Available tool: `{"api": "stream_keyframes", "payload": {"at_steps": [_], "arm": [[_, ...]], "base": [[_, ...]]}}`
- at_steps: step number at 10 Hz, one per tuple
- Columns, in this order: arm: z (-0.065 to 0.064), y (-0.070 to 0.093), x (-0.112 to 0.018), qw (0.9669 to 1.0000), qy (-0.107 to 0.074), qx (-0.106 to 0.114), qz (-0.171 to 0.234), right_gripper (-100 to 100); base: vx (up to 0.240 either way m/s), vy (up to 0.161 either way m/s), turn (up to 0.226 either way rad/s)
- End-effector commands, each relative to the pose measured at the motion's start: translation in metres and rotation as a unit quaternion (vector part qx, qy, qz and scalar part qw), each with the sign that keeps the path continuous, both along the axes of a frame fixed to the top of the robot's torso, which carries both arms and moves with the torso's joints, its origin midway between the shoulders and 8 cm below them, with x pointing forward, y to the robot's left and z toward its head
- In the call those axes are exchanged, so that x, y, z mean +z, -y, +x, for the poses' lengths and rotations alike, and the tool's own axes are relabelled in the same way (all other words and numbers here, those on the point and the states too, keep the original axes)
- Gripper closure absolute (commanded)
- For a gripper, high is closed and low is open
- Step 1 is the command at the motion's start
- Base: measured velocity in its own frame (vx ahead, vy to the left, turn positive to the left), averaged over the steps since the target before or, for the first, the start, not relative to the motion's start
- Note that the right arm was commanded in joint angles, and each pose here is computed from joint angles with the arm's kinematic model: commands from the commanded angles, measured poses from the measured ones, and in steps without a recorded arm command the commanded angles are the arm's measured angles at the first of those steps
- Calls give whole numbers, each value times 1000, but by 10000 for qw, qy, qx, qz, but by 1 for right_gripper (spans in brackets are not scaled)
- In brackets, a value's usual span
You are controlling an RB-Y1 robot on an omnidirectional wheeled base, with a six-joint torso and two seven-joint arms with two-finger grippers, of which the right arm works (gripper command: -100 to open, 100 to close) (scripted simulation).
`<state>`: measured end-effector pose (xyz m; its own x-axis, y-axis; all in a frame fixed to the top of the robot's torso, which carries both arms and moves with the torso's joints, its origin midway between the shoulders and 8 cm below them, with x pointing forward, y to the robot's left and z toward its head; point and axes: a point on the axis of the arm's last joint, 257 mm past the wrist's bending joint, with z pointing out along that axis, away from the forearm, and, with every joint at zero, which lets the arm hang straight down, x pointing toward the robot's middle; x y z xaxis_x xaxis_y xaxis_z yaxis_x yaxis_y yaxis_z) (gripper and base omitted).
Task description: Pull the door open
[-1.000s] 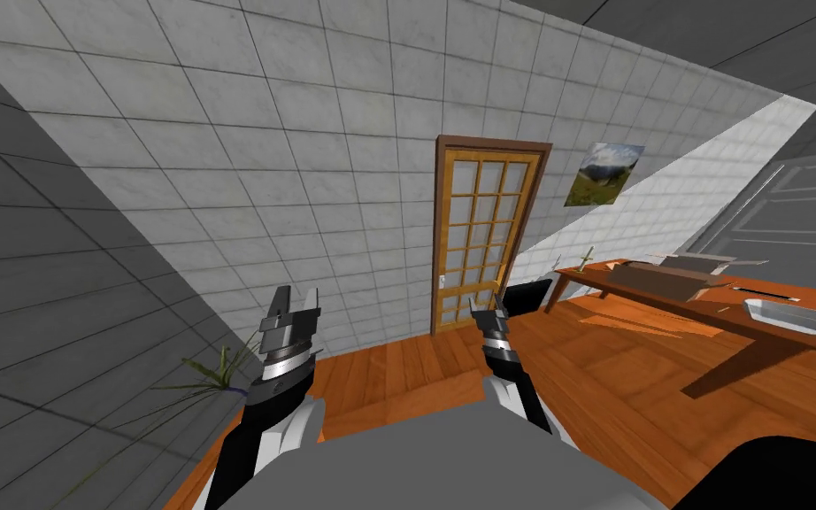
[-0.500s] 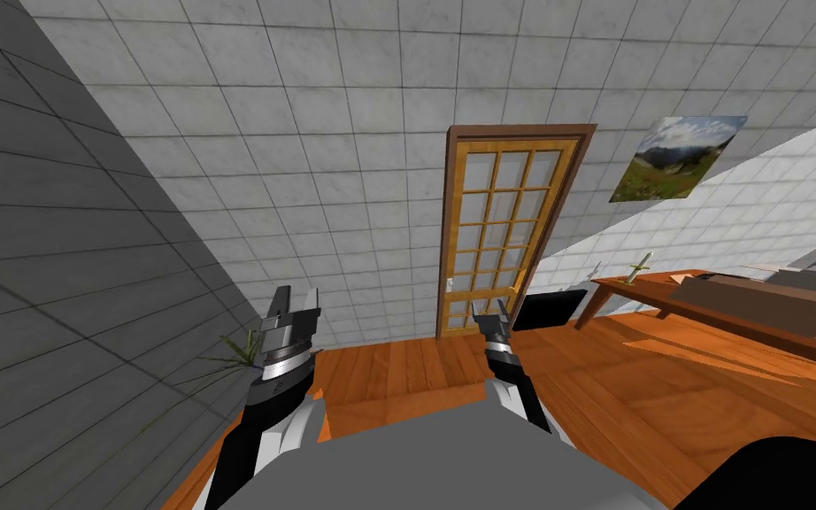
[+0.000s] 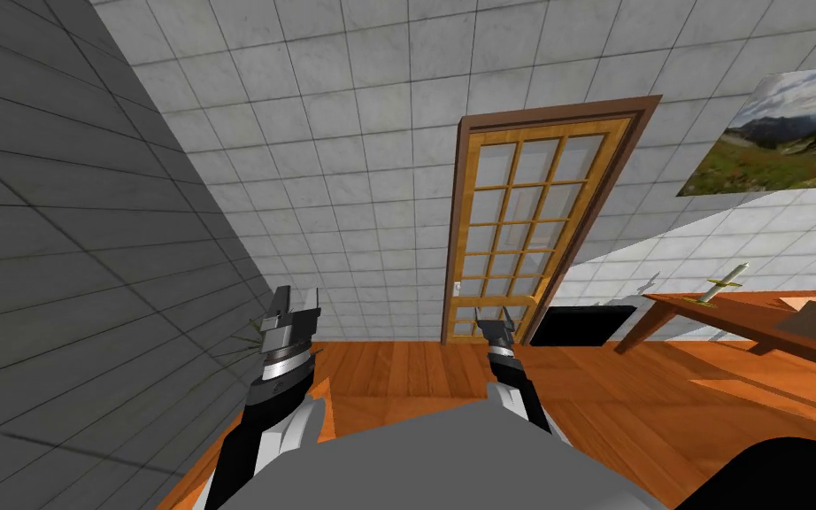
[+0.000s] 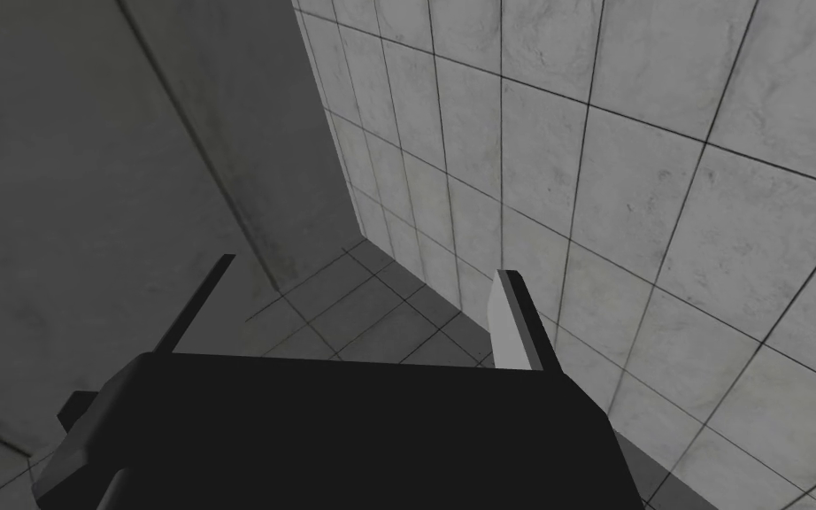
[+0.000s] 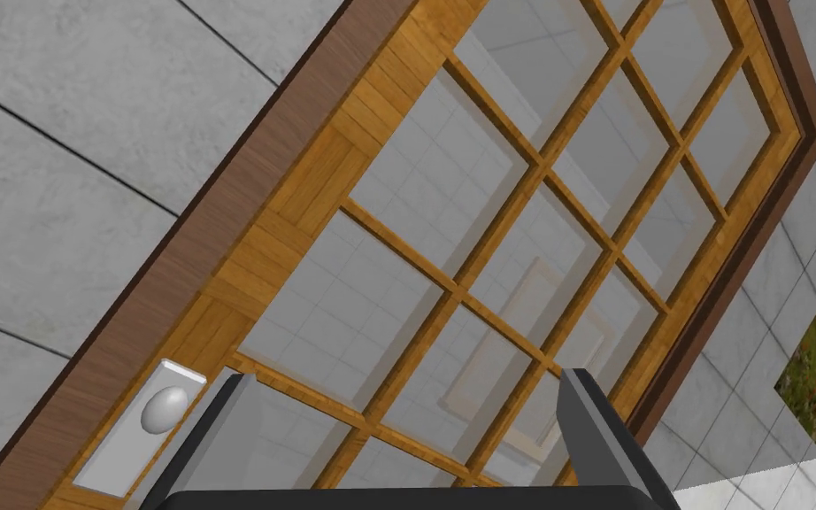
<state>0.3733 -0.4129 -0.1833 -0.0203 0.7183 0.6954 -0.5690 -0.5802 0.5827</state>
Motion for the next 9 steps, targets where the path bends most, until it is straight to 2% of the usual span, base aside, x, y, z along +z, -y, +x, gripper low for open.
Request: {"api": "stream_keyframes", "payload": {"at_steps": [1, 2, 3, 5, 9], "arm": [[-1, 10, -14, 9997, -16, -13, 248, -100], [-2, 15, -23, 9992, -33, -28, 395, -100], [-2, 15, -23, 9992, -33, -28, 395, -100], [-5, 26, -39, 9976, -49, -66, 684, -100], [-13, 47, -69, 9921, -57, -173, 1244, -100]], "base": [[26, -106, 213], [27, -95, 211], [11, -63, 51], [4, -69, 146], [10, -102, 219]]}}
